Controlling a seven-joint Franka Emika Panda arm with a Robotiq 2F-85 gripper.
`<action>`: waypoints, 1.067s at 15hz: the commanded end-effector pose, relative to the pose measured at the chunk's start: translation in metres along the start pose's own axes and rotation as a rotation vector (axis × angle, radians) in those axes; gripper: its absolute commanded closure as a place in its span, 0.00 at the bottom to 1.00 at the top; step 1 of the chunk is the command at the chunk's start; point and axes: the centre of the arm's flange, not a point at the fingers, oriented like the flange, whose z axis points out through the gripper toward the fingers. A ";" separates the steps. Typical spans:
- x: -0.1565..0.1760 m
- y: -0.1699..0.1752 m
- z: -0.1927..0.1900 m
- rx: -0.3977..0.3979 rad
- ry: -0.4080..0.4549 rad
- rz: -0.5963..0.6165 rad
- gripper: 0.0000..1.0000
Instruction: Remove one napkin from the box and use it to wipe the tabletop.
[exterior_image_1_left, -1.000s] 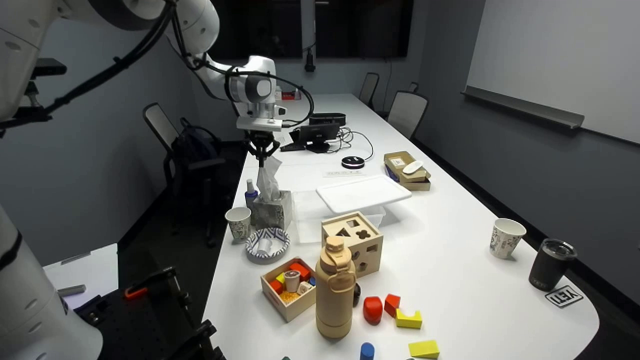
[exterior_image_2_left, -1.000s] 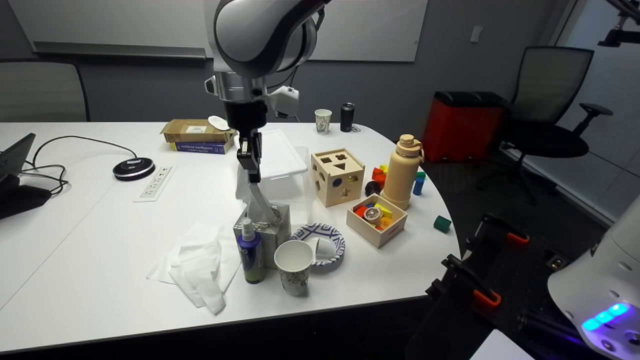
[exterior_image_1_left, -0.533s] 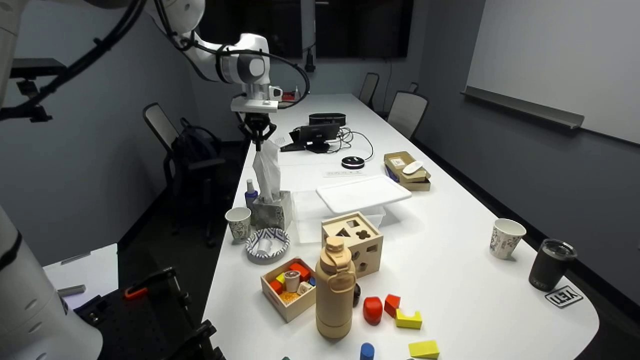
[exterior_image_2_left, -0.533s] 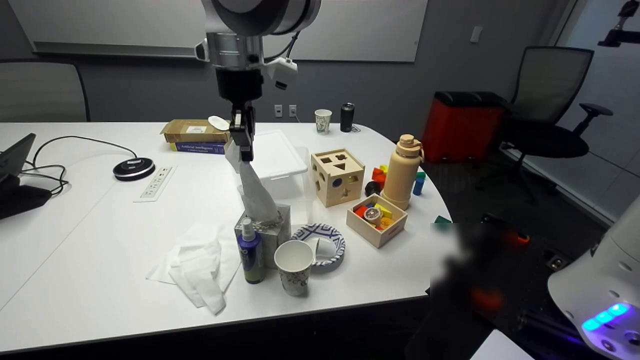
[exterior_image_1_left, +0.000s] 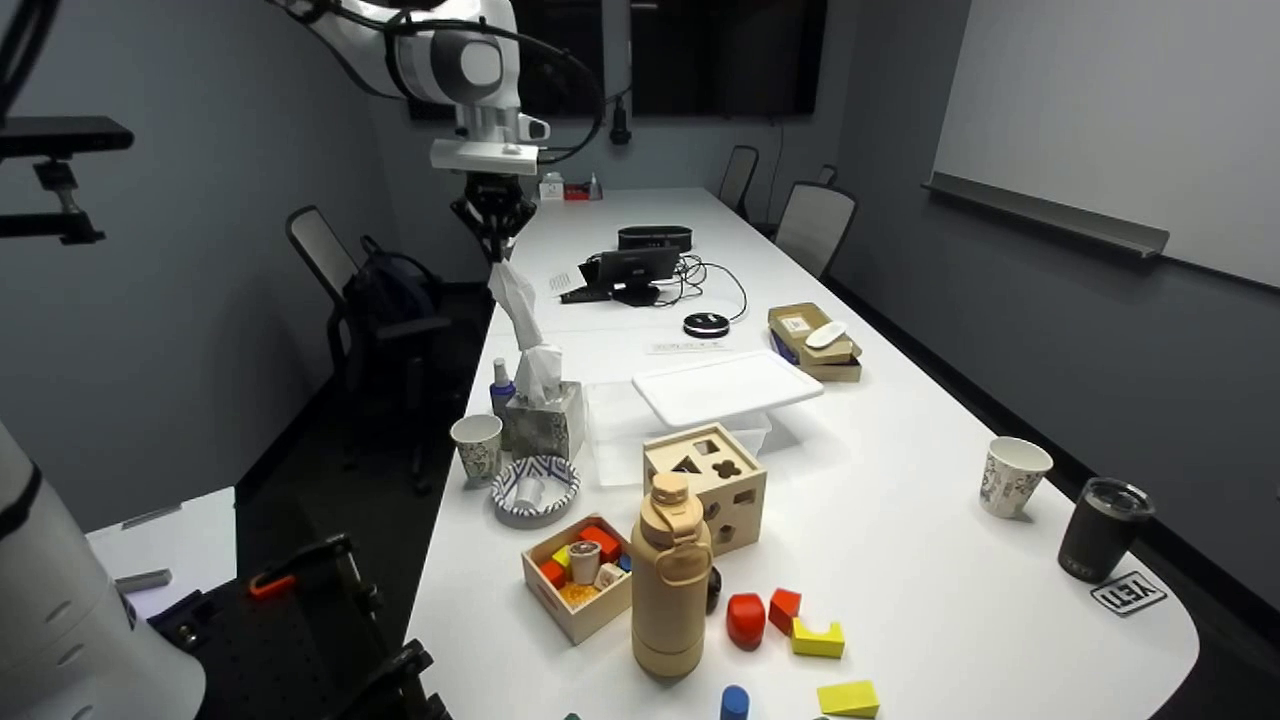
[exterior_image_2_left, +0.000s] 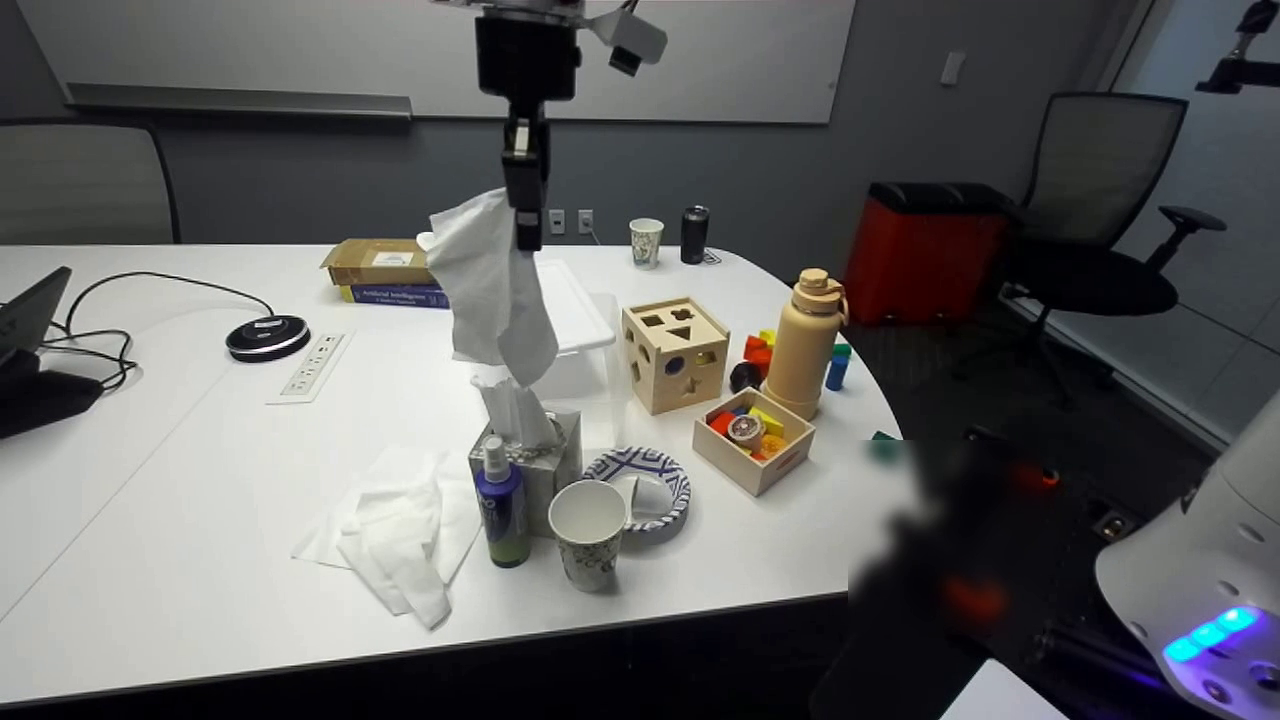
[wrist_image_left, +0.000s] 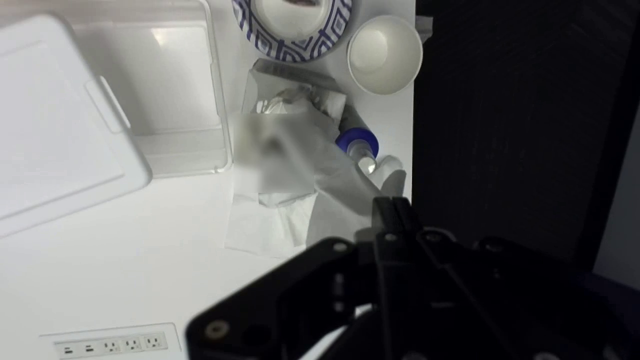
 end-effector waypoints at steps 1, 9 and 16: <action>-0.065 0.009 -0.027 0.024 -0.097 0.088 1.00; -0.133 0.035 0.090 0.190 -0.332 0.192 1.00; -0.164 0.040 0.233 0.254 -0.464 0.200 1.00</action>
